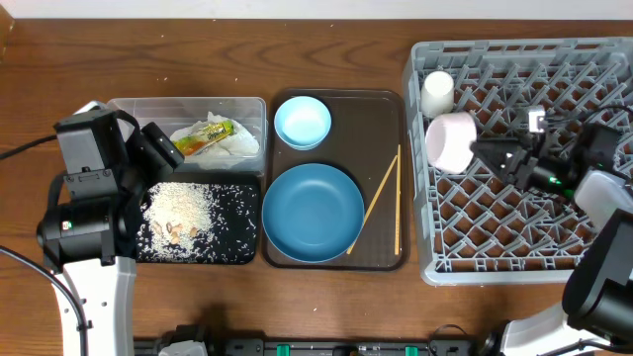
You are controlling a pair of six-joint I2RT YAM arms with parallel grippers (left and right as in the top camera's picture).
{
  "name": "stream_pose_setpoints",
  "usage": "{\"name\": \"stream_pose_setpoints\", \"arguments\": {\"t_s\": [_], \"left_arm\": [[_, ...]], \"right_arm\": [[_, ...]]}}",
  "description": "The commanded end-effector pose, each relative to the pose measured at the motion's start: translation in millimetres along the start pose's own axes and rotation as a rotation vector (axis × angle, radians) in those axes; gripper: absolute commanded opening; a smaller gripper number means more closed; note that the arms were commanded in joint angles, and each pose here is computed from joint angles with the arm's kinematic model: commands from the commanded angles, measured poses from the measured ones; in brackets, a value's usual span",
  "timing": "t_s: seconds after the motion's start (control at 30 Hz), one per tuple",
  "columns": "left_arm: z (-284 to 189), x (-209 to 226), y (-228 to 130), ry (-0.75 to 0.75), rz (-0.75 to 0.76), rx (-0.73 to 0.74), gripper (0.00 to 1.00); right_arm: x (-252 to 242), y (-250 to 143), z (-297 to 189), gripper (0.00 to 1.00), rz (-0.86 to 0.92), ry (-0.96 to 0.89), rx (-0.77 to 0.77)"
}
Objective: Sort waste into correct bins and load items into the dishwasher rack
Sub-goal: 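Carry the pink bowl into the rack and release it, then reach the right gripper to the wooden chopsticks on the brown tray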
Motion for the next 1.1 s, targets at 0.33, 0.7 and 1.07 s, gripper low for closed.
{"name": "stream_pose_setpoints", "arguments": {"t_s": [0.33, 0.7, 1.07], "left_arm": [[-1, 2, 4, 0.013, 0.001, -0.010, 0.88], [-1, 2, 4, 0.013, 0.001, -0.010, 0.88], [-1, 2, 4, 0.013, 0.001, -0.010, 0.88]], "right_arm": [[-44, 39, -31, 0.54, 0.321, -0.388, -0.060], [74, 64, 30, 0.52, 0.055, -0.794, 0.173], [138, -56, 130, 0.31, -0.032, -1.042, 0.340]]}}
Point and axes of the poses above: each gripper's point midway between its finger pads, its own z axis out along the fingers, its own x axis along the line the jaws close on, y = z × x, the point moved 1 cm from there along -z, back along the fingers, and after that the axes turned 3 degrees about z, right-handed, at the moved point
